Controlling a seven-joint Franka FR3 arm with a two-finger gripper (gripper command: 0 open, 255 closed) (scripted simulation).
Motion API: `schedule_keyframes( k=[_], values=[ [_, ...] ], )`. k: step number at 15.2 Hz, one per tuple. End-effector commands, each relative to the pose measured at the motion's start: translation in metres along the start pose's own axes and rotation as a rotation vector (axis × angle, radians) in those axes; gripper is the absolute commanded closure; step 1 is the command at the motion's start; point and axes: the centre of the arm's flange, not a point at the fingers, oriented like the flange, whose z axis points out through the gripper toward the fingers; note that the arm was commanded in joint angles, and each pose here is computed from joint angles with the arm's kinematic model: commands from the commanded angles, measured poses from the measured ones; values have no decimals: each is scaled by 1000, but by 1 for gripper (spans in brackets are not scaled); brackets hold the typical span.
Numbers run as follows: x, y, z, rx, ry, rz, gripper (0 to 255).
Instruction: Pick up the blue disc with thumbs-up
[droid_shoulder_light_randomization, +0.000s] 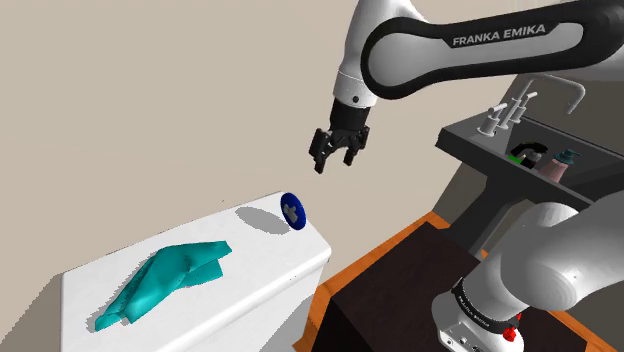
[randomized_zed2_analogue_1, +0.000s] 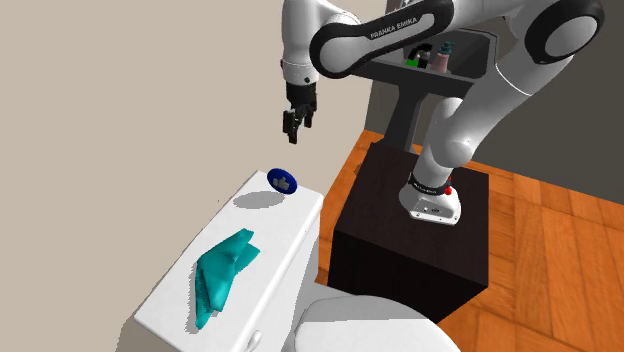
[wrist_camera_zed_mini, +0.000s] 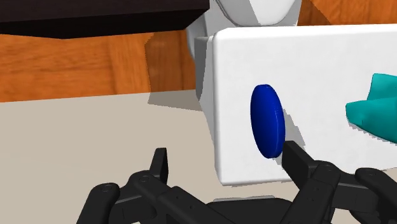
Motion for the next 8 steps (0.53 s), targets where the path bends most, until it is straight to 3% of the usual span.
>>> schedule_keyframes(
  k=[1, 8],
  values=[
    [8, -19, 16, 0, -2, -1, 0],
    [37, -84, 67, -2, -12, -6, 0]
  ],
)
